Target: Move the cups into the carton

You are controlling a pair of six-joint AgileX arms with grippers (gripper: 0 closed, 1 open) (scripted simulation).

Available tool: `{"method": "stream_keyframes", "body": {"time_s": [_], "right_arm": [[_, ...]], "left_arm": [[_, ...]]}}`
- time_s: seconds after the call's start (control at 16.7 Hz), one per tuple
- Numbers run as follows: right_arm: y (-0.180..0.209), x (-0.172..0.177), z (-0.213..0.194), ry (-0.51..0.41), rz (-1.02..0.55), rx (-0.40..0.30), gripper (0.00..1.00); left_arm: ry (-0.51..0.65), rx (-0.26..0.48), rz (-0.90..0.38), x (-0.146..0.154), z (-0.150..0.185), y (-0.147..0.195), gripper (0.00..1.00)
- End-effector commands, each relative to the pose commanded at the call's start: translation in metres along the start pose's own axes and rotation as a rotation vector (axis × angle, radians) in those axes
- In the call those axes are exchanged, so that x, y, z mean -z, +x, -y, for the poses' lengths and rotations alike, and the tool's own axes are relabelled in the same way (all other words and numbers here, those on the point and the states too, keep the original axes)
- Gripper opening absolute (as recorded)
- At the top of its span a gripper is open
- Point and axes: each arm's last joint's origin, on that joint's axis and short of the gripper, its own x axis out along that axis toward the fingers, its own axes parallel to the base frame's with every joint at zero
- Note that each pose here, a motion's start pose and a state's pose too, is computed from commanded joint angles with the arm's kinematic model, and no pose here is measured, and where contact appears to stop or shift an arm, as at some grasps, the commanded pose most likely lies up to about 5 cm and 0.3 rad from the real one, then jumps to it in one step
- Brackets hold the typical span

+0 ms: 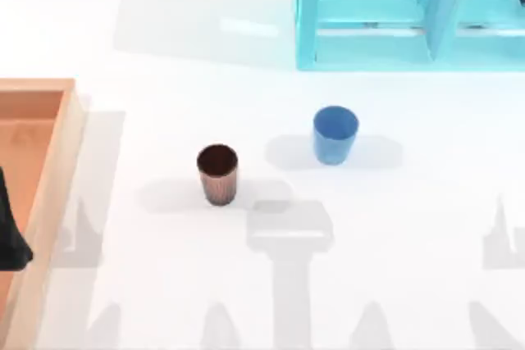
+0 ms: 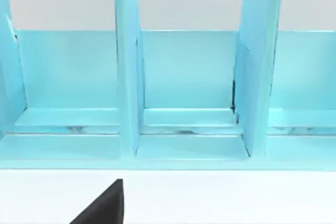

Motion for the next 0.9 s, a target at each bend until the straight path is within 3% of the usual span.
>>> {"method": "stream_keyframes", "body": {"time_s": [0.36, 0.66, 0.9], "right_arm": [[0.000, 0.000, 0.000, 0.000, 0.000, 0.000, 1.00], [0.000, 0.000, 0.000, 0.000, 0.000, 0.000, 1.00], [0.000, 0.000, 0.000, 0.000, 0.000, 0.000, 1.00]], "left_arm": [[-0.026, 0.025, -0.038, -0.021, 0.003, 0.000, 1.00], [-0.105, 0.092, -0.197, -0.089, 0.012, 0.016, 1.00], [-0.173, 0.143, -0.401, -0.154, 0.032, 0.059, 1.00]]}}
